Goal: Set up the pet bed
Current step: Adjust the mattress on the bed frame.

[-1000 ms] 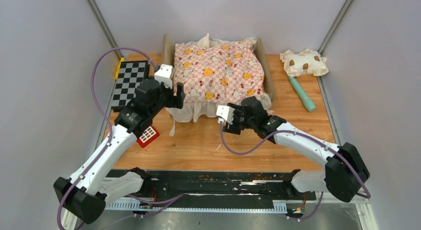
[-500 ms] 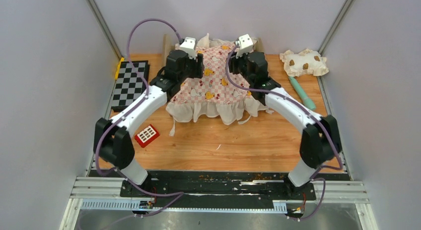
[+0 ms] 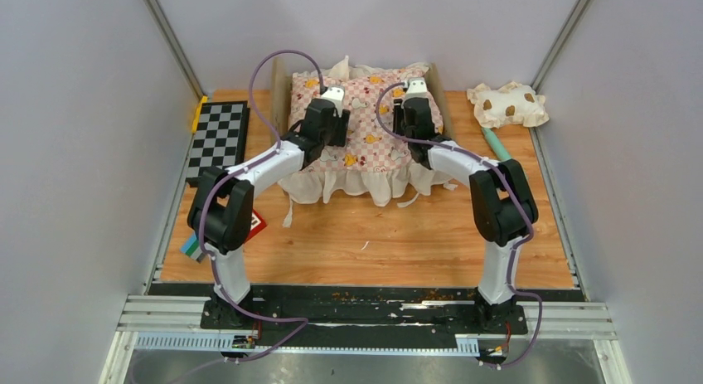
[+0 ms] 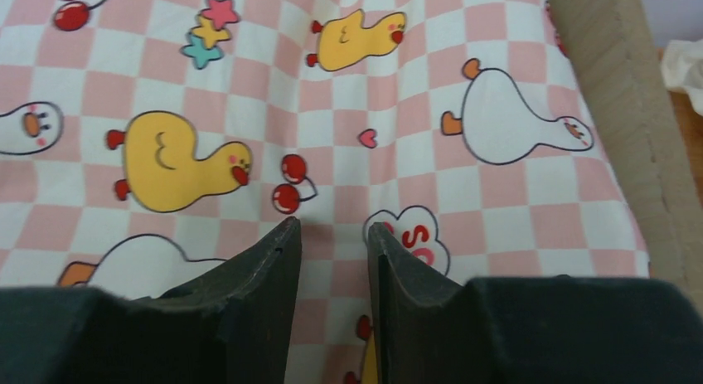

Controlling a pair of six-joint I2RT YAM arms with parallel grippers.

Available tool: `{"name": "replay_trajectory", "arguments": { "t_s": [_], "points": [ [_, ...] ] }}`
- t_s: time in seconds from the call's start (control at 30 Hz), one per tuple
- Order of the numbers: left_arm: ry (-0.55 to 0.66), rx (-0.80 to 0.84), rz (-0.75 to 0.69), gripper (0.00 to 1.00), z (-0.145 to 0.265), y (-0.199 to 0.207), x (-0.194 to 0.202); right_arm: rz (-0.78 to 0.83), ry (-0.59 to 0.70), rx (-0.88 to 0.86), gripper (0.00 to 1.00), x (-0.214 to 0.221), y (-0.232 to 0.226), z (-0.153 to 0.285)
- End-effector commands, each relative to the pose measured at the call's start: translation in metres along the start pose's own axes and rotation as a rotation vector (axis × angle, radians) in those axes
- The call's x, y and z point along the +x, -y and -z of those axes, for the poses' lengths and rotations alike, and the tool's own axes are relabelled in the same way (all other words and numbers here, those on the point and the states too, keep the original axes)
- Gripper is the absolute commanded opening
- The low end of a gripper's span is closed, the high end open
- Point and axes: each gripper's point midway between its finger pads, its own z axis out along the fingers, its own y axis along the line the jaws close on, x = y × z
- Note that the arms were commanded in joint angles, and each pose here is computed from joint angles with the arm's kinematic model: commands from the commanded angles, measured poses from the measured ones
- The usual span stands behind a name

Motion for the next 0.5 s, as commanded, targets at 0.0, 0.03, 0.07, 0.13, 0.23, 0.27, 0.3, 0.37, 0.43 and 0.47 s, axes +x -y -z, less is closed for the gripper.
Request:
{"name": "replay_trajectory", "arguments": {
  "t_s": [0.0,0.03,0.07,0.13,0.23,0.27,0.3,0.37,0.43,0.47],
  "points": [
    [-0.040,-0.094,-0.041,0.66,0.001,-0.018,0.015,-0.061,0.076,0.085,0.37,-0.040,0.029,0.012],
    [-0.032,-0.085,-0.036,0.68,0.004,-0.017,0.011,-0.065,0.098,0.079,0.38,-0.052,0.030,0.017],
    [-0.017,-0.069,-0.031,0.71,0.009,-0.014,0.004,-0.072,0.127,0.074,0.40,-0.068,0.034,0.024],
    [0.037,-0.030,-0.013,0.76,0.023,-0.008,-0.021,-0.084,0.191,0.062,0.44,-0.102,0.039,0.040],
    [0.142,0.041,0.020,0.83,0.056,0.003,-0.075,-0.109,0.268,0.080,0.51,-0.150,0.061,0.064],
    [0.175,0.071,0.027,0.85,0.069,0.007,-0.091,-0.115,0.280,0.099,0.54,-0.161,0.073,0.070],
    [0.202,0.105,0.038,0.87,0.083,0.012,-0.106,-0.125,0.286,0.125,0.58,-0.170,0.087,0.076],
    [0.248,0.148,0.064,0.89,0.116,0.016,-0.131,-0.159,0.277,0.207,0.65,-0.178,0.126,0.086],
    [0.257,0.180,0.082,0.89,0.144,0.017,-0.136,-0.187,0.277,0.285,0.71,-0.176,0.166,0.091],
    [0.259,0.189,0.095,0.89,0.157,0.016,-0.135,-0.195,0.275,0.321,0.74,-0.173,0.186,0.093]
  ]
}}
